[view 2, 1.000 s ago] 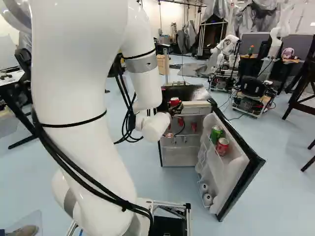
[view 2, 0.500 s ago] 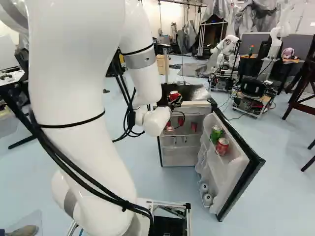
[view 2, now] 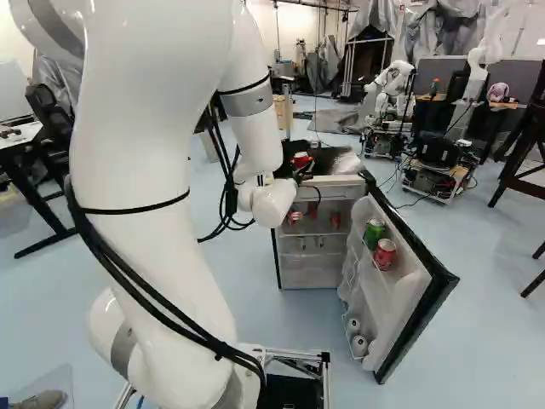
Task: Grab a drink from the fridge
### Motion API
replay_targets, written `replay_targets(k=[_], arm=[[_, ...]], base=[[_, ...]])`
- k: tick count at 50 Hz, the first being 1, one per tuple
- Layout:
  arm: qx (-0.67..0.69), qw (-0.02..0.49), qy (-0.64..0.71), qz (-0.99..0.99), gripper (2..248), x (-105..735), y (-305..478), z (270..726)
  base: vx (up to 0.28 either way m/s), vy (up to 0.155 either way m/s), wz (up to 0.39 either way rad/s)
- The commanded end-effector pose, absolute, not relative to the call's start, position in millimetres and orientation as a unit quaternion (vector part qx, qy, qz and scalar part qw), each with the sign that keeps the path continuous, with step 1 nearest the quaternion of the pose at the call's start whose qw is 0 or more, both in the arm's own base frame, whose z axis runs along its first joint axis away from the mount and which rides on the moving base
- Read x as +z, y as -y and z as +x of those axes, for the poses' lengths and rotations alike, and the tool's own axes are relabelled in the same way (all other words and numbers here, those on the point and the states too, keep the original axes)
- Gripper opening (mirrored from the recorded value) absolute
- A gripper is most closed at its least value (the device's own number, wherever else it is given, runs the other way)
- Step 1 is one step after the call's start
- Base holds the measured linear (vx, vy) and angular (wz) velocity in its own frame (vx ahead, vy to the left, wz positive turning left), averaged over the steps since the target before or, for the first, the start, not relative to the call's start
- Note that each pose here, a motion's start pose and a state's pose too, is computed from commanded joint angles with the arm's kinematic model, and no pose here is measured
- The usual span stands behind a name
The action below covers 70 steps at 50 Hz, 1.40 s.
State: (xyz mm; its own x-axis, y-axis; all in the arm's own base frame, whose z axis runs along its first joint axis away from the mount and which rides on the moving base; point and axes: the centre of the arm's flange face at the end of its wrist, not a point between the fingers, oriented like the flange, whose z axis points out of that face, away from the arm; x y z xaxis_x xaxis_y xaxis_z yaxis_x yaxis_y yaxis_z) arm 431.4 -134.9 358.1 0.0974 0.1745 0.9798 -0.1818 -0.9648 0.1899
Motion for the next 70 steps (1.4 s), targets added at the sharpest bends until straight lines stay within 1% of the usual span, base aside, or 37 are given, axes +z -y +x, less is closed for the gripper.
replay_targets(k=[44, 57, 70], arm=[[0.686, 0.118, -0.018, 0.718, 98, 351.4, 128.1, 495.6], [0.687, 0.116, -0.019, 0.717, 98, 350.8, 127.0, 501.1], [0.693, 0.079, 0.019, 0.717, 98, 350.7, 127.0, 501.4]], base=[[0.0, 0.0, 0.0], [0.0, 0.0, 0.0], [0.0, 0.0, 0.0]])
